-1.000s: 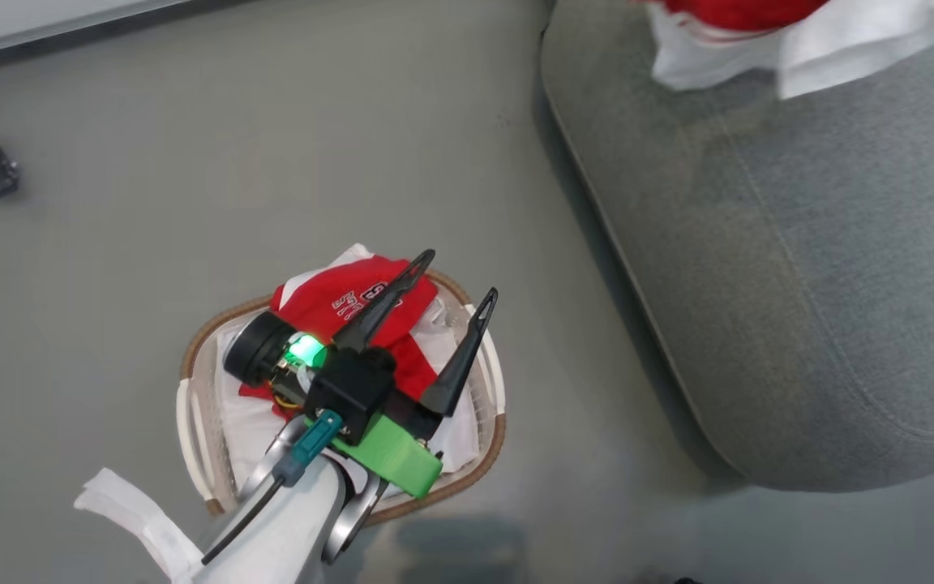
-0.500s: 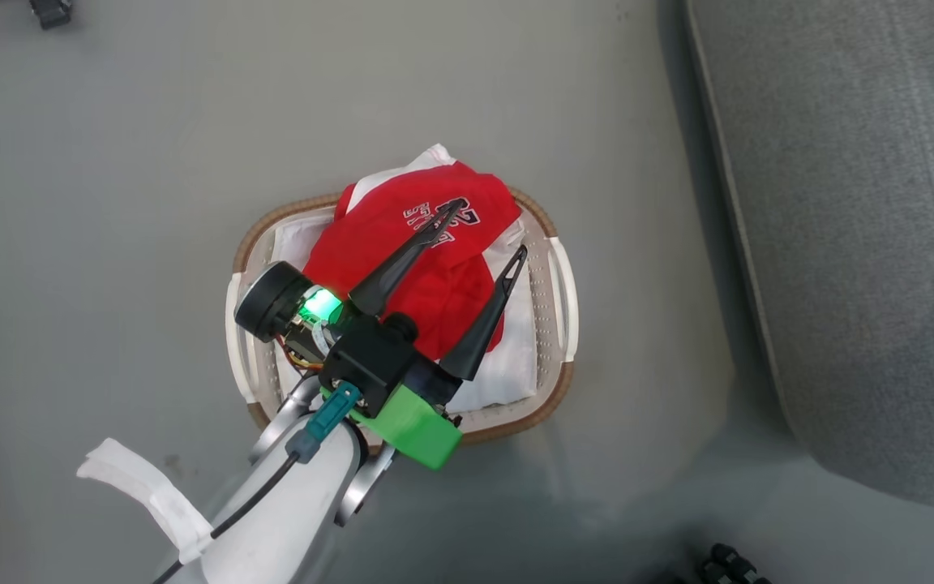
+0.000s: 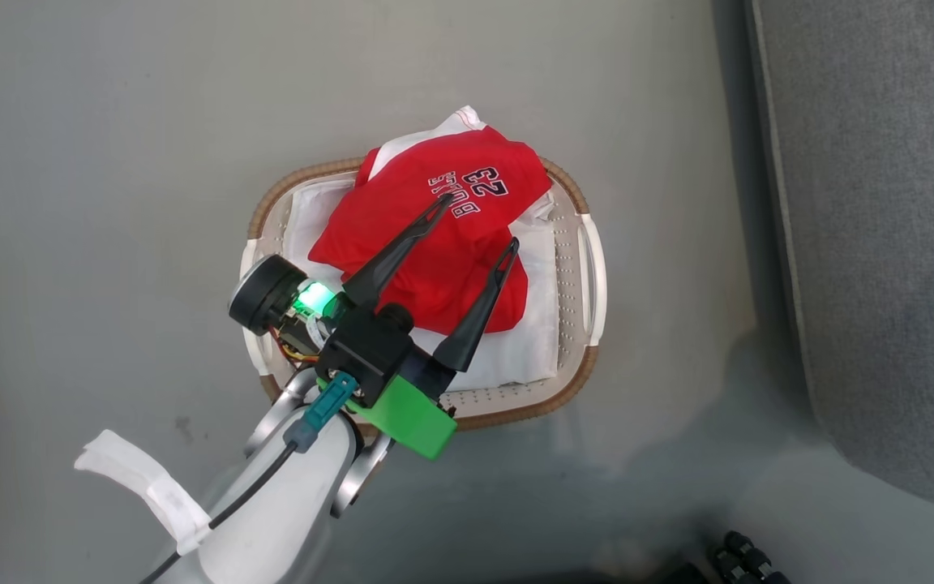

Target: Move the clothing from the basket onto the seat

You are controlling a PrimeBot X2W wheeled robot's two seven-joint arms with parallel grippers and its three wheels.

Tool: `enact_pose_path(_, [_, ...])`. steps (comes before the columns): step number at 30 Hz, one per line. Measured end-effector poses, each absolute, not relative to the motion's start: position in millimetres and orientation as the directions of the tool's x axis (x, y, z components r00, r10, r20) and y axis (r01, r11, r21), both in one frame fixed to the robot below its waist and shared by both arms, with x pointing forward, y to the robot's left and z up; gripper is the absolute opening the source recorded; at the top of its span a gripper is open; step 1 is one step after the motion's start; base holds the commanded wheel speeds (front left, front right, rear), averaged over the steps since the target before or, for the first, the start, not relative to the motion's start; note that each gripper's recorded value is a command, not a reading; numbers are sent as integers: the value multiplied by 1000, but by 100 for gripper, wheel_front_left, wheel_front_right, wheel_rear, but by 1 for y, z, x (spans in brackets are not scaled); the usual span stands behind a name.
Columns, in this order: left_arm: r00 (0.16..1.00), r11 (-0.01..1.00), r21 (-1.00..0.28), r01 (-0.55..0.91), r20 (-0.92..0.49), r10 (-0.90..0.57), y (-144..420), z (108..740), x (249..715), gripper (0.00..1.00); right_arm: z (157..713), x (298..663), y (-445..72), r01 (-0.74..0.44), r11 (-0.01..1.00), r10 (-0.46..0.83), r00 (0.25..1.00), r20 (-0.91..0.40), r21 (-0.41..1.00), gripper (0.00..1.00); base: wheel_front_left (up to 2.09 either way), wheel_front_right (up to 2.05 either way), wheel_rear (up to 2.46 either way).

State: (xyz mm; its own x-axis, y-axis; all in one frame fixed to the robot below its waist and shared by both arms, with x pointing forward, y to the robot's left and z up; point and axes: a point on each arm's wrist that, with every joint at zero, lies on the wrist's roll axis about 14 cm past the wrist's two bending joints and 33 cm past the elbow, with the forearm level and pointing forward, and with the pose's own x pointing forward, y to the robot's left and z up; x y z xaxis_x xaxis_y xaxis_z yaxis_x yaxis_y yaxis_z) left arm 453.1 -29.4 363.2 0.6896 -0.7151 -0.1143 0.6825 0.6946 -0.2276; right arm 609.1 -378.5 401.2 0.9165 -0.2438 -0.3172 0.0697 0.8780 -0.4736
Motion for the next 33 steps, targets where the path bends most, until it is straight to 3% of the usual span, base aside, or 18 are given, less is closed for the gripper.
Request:
enact_pose_path(1, [689,694,-227,683,-113,-716,-30,364,453,100,400,606,-381,75,878,-249,915,-317,-472,19,0,0,0])
enact_pose_path(2, [688,693,-227,685,-112,-717,-31,364,453,100,401,603,-384,88,879,-260,913,-316,-469,36,0,0,0])
enact_pose_path(3, [688,692,-227,686,-110,-718,-31,365,453,100,402,600,-387,96,878,-265,913,-309,-469,88,0,0,0])
enact_pose_path(4, [688,691,-227,686,-107,-718,-32,366,454,100,403,598,-389,103,878,-269,914,-304,-467,100,0,0,0])
enact_pose_path(18, [727,721,-211,660,-60,-684,-25,394,461,100,406,557,-349,63,917,-174,951,-254,-394,100,0,0,0])
enact_pose_path(33, [850,833,-220,508,-29,-526,20,440,448,100,476,519,-314,57,943,-92,991,-93,-327,100,0,0,0])
